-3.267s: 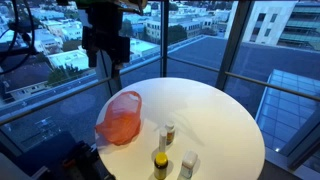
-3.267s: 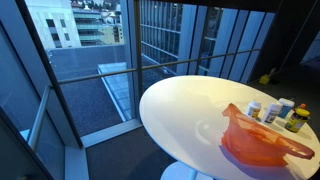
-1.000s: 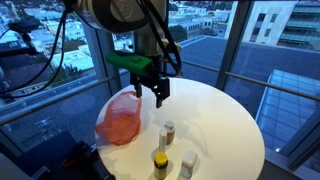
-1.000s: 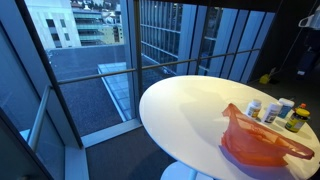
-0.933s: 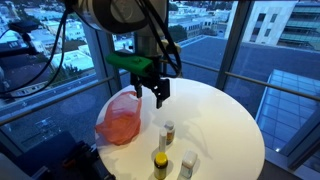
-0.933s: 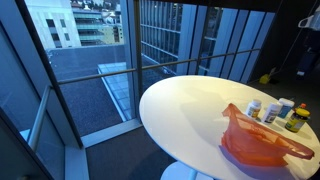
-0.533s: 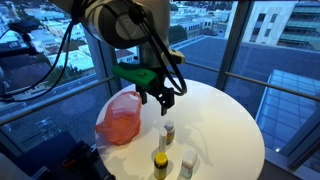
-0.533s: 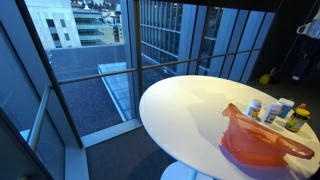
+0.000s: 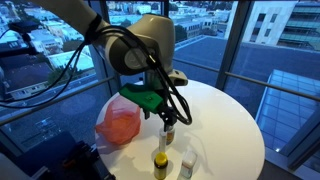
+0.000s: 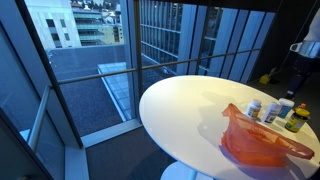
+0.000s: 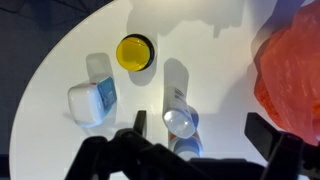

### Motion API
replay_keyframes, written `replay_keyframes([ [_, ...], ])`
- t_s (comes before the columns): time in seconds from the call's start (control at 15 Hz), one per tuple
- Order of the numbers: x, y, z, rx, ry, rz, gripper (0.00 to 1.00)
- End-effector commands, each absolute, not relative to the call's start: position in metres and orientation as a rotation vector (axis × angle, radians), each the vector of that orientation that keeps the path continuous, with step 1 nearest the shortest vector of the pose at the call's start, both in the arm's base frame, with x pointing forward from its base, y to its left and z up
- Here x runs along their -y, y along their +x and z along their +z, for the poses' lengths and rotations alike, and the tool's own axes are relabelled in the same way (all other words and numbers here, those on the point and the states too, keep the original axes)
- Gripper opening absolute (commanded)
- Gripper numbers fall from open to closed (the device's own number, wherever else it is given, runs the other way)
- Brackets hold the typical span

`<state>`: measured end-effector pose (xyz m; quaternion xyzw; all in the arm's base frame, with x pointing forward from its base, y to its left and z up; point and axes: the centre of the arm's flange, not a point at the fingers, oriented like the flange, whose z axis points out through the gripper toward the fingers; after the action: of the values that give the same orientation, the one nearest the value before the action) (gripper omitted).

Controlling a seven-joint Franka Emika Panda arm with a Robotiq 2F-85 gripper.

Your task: Put the white and blue bottle in the plastic bag

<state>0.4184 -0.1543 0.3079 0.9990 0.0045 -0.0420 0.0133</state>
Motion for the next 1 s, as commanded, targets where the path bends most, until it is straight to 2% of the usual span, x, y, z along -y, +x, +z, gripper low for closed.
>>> replay_keyframes([
  [0.0, 0.165, 0.427, 0.283, -0.056, 3.119, -0.117, 1.0],
  [0.93, 0.164, 0.452, 0.238, -0.186, 3.121, -0.068, 0.99],
])
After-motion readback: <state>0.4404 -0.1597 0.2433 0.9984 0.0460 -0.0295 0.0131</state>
